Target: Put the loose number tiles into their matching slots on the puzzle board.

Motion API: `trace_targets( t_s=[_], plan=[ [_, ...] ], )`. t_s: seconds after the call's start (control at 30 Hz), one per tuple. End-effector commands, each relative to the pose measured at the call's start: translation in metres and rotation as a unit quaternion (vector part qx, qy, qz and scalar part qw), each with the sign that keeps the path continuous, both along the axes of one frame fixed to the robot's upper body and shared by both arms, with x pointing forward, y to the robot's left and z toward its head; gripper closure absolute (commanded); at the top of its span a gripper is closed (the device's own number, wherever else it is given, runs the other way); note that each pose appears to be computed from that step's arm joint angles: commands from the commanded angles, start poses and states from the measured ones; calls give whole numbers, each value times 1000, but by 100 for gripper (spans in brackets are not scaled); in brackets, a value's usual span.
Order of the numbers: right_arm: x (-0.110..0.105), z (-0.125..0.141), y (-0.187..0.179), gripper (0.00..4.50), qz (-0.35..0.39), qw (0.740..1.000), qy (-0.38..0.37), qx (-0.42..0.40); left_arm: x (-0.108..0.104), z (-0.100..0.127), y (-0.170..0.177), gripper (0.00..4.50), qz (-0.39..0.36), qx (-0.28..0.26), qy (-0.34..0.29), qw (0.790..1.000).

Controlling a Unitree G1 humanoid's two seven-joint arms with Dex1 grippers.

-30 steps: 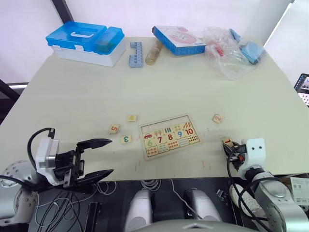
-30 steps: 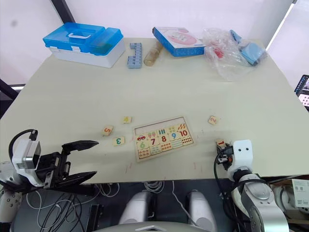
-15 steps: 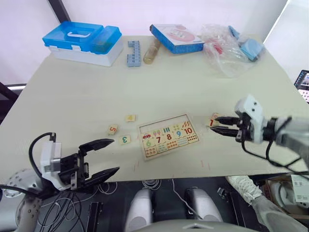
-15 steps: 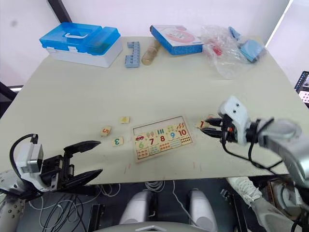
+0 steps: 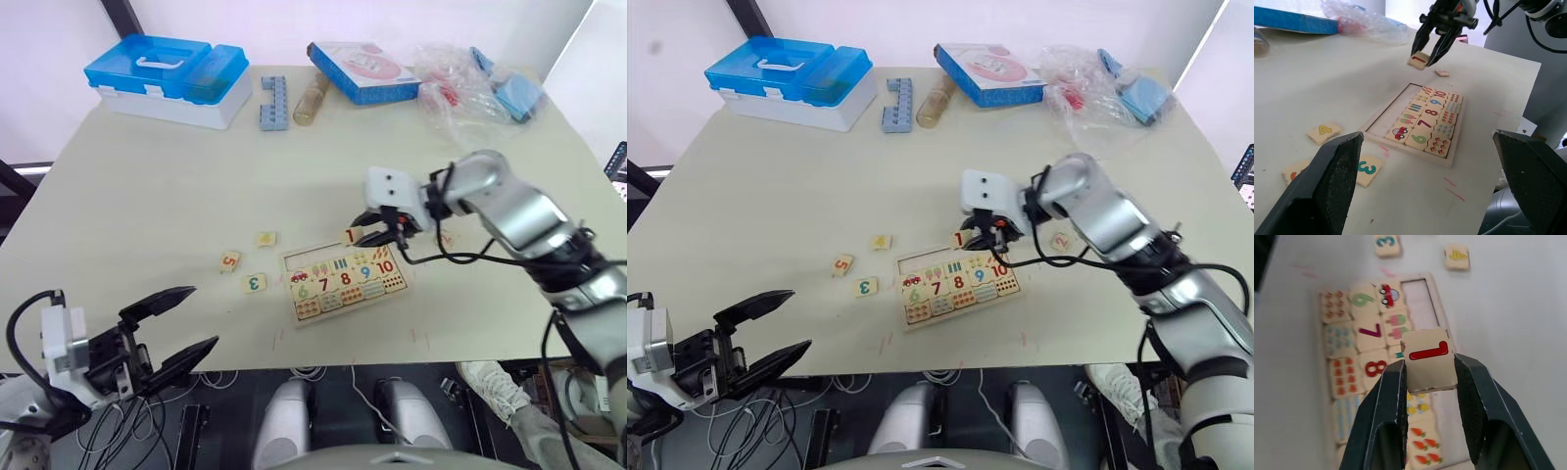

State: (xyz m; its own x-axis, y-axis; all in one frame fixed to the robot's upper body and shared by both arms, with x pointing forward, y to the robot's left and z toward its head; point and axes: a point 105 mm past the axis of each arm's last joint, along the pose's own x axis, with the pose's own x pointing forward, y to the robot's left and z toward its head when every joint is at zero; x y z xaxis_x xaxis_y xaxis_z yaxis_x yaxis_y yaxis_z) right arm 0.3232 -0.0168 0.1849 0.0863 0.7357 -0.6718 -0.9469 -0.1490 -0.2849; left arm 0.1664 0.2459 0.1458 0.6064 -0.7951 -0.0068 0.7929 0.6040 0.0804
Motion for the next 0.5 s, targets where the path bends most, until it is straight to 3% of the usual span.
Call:
trace_targets(
  t_s=[0.03,0.3,0.5],
  plan=[
    [-3,0,20,365,44,999,-4,-23,-2,8,4,0,9,13,-21,1000],
    [6,-22,58,365,72,996,-16,-55,-7,7,13,0,25,19,-17,999],
    [12,-20,81,365,79,995,-25,-48,-8,6,14,0,27,20,-14,999]
  ],
)
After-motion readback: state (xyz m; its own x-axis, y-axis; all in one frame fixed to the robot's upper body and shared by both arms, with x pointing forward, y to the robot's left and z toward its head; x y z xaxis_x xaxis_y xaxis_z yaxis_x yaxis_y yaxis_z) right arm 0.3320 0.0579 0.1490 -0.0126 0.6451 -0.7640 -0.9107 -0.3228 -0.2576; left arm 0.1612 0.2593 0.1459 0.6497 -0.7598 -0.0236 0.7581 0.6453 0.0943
